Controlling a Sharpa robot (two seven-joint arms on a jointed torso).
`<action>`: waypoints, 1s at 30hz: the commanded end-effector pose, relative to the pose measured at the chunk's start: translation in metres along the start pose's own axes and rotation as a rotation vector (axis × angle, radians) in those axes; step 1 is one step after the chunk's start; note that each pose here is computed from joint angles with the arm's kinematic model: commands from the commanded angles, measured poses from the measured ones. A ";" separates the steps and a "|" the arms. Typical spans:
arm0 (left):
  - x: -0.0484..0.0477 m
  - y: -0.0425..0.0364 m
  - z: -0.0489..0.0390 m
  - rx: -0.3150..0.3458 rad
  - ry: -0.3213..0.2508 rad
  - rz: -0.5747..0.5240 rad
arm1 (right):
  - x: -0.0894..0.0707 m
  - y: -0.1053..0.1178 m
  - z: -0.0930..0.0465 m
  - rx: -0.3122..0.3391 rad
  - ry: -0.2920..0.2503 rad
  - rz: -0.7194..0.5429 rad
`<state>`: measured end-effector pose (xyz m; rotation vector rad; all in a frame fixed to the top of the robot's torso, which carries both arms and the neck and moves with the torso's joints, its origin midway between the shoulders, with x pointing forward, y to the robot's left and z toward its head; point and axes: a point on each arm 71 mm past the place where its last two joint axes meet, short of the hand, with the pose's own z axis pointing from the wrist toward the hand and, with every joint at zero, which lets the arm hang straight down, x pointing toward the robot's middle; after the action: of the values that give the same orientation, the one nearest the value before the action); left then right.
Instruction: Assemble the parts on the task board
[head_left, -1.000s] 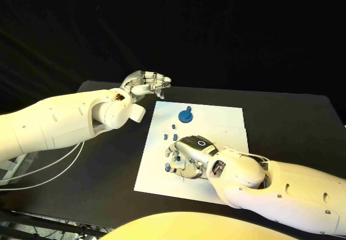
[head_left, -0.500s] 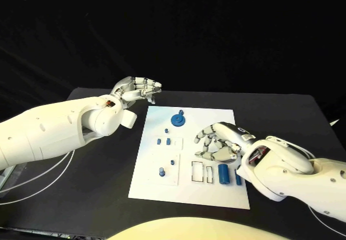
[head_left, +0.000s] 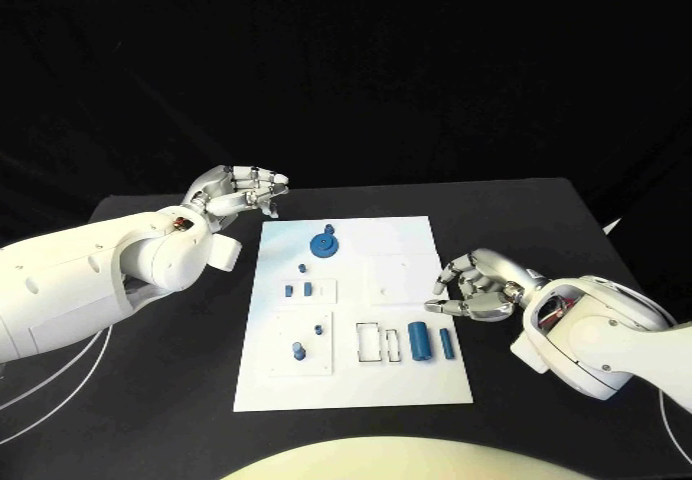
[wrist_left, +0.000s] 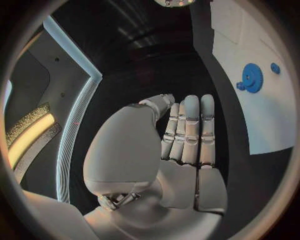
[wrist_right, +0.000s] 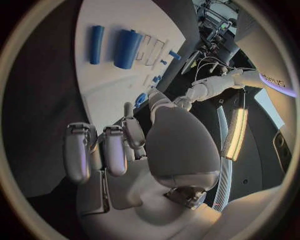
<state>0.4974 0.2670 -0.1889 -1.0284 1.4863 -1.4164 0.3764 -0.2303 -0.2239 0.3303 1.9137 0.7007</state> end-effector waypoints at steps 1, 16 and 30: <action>0.0026 -0.0001 -0.0002 0.014 0.020 -0.009 | 0.010 -0.009 -0.004 0.075 0.045 -0.037; 0.0029 0.0024 -0.0012 0.009 0.024 -0.011 | 0.038 -0.006 0.000 0.096 0.099 -0.105; 0.0020 0.0028 -0.0018 0.004 0.027 -0.012 | 0.050 -0.006 0.004 0.112 0.171 -0.189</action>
<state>0.4955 0.2678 -0.1928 -1.0323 1.4947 -1.4203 0.3601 -0.2095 -0.2624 0.2301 2.0870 0.5489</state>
